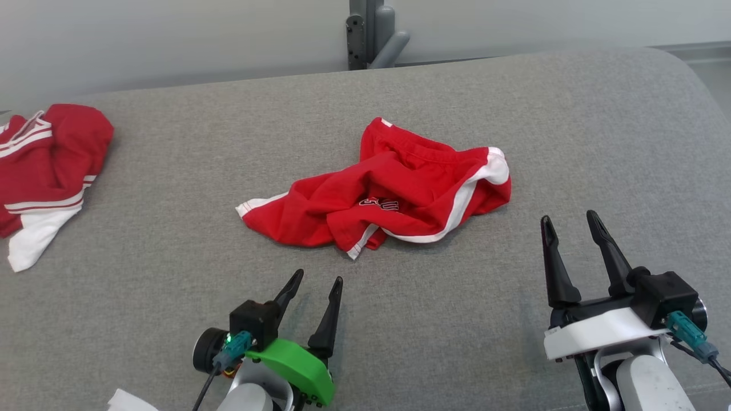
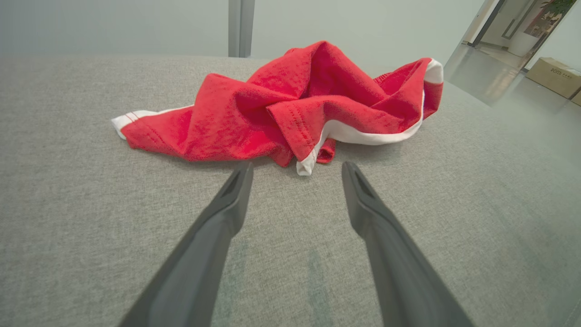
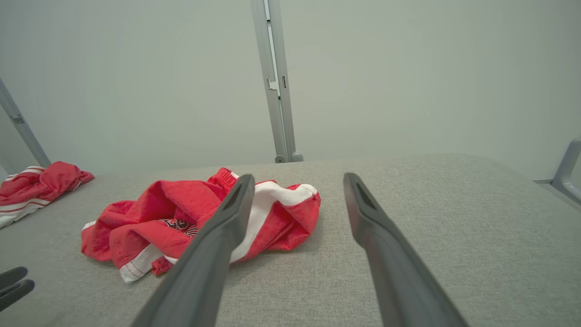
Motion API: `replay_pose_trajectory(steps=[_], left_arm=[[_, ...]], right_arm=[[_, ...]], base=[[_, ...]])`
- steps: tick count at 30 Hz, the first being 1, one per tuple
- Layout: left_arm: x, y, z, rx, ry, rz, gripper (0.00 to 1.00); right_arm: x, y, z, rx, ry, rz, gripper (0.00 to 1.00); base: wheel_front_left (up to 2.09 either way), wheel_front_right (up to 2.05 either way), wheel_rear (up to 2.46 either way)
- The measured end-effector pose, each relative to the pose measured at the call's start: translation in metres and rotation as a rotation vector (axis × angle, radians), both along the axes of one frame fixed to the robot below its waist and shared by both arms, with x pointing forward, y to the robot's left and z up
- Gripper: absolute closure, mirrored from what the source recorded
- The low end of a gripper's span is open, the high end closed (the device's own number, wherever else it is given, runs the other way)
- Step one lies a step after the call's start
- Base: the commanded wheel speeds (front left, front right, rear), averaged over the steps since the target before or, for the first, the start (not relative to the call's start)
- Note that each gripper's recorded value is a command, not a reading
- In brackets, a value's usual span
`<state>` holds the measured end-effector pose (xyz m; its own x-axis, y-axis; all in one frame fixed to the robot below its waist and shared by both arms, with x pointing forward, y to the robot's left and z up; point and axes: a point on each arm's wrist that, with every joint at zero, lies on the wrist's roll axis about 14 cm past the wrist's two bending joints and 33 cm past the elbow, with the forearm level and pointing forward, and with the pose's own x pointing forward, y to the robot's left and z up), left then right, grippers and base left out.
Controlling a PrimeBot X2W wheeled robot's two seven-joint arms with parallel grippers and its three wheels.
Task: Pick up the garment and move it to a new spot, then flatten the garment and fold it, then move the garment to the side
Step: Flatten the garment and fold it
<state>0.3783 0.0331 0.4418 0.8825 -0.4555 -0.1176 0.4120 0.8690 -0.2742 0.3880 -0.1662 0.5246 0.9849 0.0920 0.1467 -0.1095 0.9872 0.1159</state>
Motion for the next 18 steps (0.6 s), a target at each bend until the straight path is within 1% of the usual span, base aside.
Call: replay_pose_trajectory(steps=[4,12,13,14,15,16,17,18], left_arm=[[0.012,-0.020,-0.016,0.002,0.062,-0.058,0.00],[0.042,-0.037,-0.040,0.008,0.137,-0.069,0.00],[0.044,-0.039,-0.042,0.007,0.142,-0.073,0.04],[0.045,-0.042,-0.044,0.005,0.149,-0.078,0.23],[0.046,-0.044,-0.046,0.003,0.155,-0.083,0.23],[0.047,-0.047,-0.048,-0.001,0.160,-0.087,0.52],[0.047,-0.049,-0.050,-0.009,0.166,-0.092,0.60],[0.047,-0.052,-0.051,-0.013,0.170,-0.102,0.71]], right_arm=[[0.004,-0.011,0.000,-0.002,0.000,-0.031,0.00],[0.000,-0.043,-0.013,-0.013,0.043,-0.126,0.00],[-0.001,-0.046,-0.014,-0.015,0.046,-0.136,0.00],[-0.002,-0.050,-0.015,-0.016,0.051,-0.147,0.00],[-0.004,-0.053,-0.017,-0.018,0.057,-0.157,0.00],[-0.005,-0.056,-0.019,-0.020,0.063,-0.165,0.00],[-0.005,-0.058,-0.021,-0.022,0.069,-0.172,0.00],[-0.006,-0.060,-0.022,-0.024,0.074,-0.179,0.00]], base=[[0.00,0.00,0.00],[0.00,0.00,0.00],[0.00,0.00,0.00],[0.00,0.00,0.00],[0.00,0.00,0.00],[0.00,0.00,0.00],[0.00,0.00,0.00],[0.00,0.00,0.00]])
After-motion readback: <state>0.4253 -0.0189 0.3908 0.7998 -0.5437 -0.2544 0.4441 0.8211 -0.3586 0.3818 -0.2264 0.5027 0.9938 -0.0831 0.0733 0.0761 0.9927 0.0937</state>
